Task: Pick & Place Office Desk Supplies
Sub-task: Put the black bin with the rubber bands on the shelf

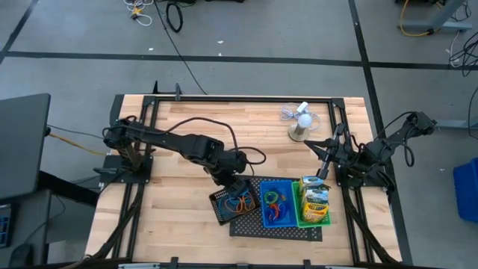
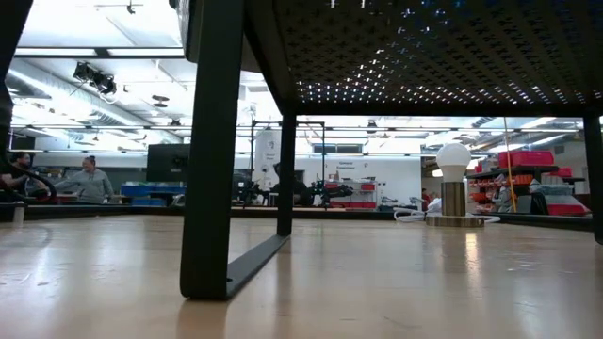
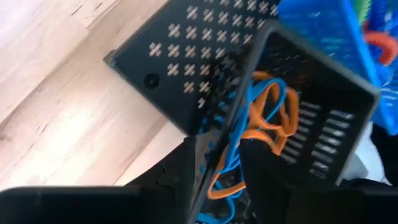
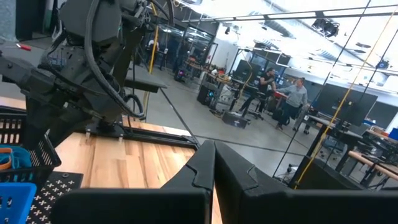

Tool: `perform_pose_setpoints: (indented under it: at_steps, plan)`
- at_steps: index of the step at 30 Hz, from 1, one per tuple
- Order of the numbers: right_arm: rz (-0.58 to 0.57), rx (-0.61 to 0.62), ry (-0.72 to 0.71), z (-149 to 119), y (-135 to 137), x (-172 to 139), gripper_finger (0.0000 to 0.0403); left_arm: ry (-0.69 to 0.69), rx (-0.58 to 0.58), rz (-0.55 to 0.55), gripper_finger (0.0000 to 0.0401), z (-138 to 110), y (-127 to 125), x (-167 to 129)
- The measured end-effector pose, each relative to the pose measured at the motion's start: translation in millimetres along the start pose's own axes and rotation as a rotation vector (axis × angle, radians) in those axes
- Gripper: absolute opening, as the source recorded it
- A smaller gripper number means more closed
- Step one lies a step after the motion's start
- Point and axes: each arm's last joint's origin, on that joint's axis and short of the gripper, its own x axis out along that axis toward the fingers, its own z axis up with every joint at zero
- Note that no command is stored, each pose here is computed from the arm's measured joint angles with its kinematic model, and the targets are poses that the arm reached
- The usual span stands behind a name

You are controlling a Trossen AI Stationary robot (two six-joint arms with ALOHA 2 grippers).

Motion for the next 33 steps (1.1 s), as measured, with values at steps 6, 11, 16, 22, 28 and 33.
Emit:
perform_pose_setpoints:
  at_steps: [6,11,16,22,28,33]
  plan:
    - [0.000,-0.001,0.000,0.0,0.0,0.0,0.0011,-0.004,0.000,-0.015,0.0146,2.9,0.2,-0.6]
    - [0.001,-0.008,-0.001,0.1,0.0,-0.1,0.0011,-0.009,0.021,-0.013,0.0152,6.1,2.9,-3.1]
    - [0.007,-0.008,-0.004,0.2,0.1,-0.1,0.0011,-0.027,0.048,-0.016,0.0158,10.5,6.2,-10.1]
    - [0.014,-0.007,-0.007,0.3,0.3,0.0,0.0011,-0.037,0.117,0.046,0.0159,13.7,10.5,-32.0]
    - [0.014,-0.002,-0.012,0.8,0.2,0.0,0.0011,-0.097,0.219,0.284,0.0148,8.5,20.1,-69.1]
    - [0.015,-0.002,-0.012,0.8,0.2,0.0,0.0011,-0.025,0.372,0.413,0.0069,-12.5,23.7,-62.9]
